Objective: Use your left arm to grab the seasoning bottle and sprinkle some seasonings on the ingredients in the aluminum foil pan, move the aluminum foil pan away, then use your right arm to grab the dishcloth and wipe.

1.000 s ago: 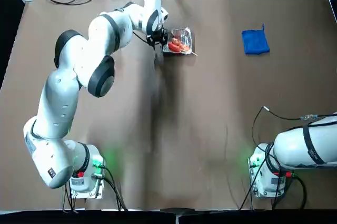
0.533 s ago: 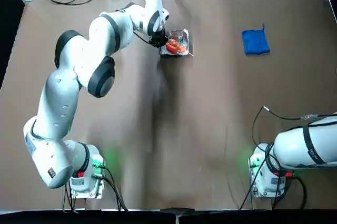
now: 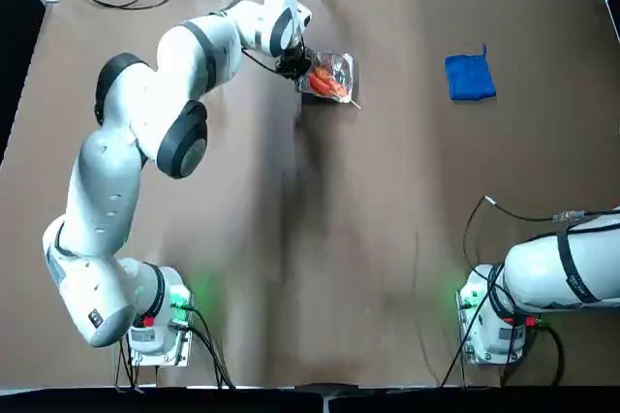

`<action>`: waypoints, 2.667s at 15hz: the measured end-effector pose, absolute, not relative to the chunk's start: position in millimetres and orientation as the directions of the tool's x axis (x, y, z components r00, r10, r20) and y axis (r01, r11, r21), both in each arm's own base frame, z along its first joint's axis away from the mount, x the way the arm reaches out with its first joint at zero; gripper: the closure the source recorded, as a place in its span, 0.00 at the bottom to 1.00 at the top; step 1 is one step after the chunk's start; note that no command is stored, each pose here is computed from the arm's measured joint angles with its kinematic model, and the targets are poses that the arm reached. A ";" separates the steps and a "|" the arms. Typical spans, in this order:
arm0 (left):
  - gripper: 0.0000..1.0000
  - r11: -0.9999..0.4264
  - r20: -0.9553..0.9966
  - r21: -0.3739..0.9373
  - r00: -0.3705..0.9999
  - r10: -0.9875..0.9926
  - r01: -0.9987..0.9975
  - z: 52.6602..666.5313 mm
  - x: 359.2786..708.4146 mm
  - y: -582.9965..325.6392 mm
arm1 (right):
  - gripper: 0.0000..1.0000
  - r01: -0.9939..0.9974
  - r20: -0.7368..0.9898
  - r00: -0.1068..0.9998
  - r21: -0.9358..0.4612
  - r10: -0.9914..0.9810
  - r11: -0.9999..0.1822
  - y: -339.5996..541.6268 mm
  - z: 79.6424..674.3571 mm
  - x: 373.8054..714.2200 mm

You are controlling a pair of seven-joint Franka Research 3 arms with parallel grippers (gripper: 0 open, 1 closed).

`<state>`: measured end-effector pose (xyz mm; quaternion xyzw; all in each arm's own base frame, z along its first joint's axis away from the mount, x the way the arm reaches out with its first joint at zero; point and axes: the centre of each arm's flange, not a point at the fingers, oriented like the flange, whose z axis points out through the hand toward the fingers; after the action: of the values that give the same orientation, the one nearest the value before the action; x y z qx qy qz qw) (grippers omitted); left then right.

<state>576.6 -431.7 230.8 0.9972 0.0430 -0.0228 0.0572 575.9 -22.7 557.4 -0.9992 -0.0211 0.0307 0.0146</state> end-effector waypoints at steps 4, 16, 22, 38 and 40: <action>0.99 -0.985 -0.069 0.149 0.994 0.081 0.090 259.3 562.0 -433.4 | 0.00 0.045 -0.061 0.997 -0.030 0.047 -0.999 -20.5 552.9 578.3; 0.99 -0.970 -0.297 0.108 0.939 0.176 0.216 290.6 391.8 -483.9 | 0.00 -0.086 -0.112 0.991 -0.129 -0.072 -0.988 -69.6 471.9 607.7; 0.99 -0.953 -0.279 0.103 0.928 0.248 0.285 251.0 351.8 -486.8 | 0.00 -0.021 -0.127 0.992 -0.133 -0.004 -0.991 -63.9 458.3 611.1; 0.01 -0.960 -0.085 0.154 0.971 0.222 0.233 299.6 426.1 -461.2 | 0.19 0.097 -0.167 0.980 -0.070 0.107 -0.993 -47.0 239.3 654.0; 0.01 -0.972 -0.013 0.116 0.979 0.205 0.205 333.5 475.7 -434.5 | 0.23 0.124 -0.185 0.974 -0.066 0.135 -0.990 -35.8 227.7 652.8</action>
<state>475.7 -434.5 333.5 0.9929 0.1034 -0.0004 0.0582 652.8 -35.8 227.7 -0.9930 -0.0653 0.0948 0.0270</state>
